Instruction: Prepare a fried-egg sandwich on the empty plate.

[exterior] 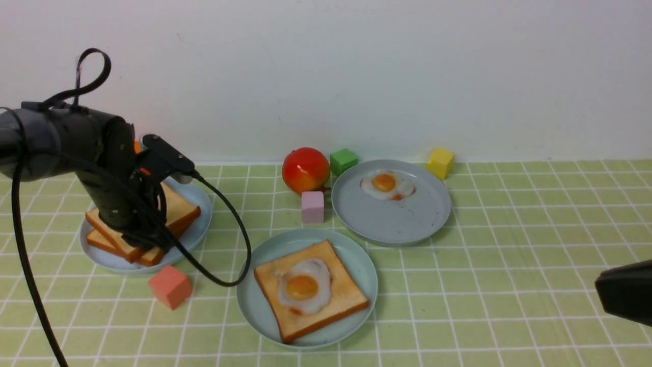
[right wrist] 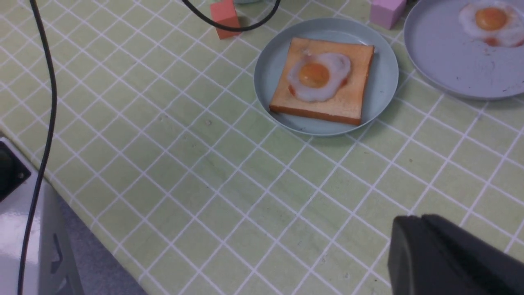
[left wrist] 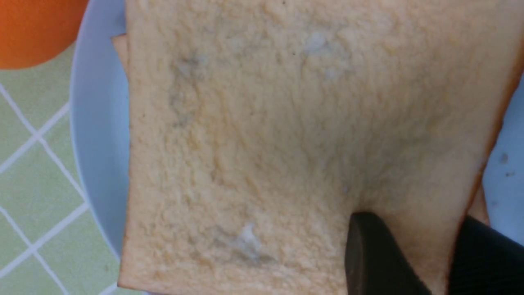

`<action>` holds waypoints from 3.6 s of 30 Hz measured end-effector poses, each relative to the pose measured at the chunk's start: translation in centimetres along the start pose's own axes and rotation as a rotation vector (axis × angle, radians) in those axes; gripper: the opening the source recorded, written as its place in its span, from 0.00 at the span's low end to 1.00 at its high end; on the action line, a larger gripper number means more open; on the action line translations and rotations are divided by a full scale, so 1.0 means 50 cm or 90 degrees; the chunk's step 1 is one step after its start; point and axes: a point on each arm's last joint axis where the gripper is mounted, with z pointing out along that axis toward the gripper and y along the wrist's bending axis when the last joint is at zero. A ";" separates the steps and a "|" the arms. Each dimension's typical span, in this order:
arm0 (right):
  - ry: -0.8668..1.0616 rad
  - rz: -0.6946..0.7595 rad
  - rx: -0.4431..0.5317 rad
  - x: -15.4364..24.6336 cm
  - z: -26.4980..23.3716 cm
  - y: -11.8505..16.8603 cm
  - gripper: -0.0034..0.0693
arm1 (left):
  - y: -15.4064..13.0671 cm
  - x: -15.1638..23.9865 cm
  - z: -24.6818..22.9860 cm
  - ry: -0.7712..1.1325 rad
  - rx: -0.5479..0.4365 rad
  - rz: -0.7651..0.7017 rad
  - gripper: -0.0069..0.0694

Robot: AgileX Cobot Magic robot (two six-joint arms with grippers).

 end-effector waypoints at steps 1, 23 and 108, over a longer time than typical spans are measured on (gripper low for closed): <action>0.000 0.000 0.000 0.000 0.000 0.000 0.10 | 0.000 0.000 -0.001 0.001 0.000 0.000 0.37; -0.072 -0.044 0.040 0.028 -0.077 0.011 0.11 | -0.302 -0.095 -0.238 -0.120 0.052 0.078 0.13; -0.581 0.044 0.067 0.279 0.029 -0.035 0.05 | -0.367 0.461 -0.421 -0.829 0.260 -0.171 0.07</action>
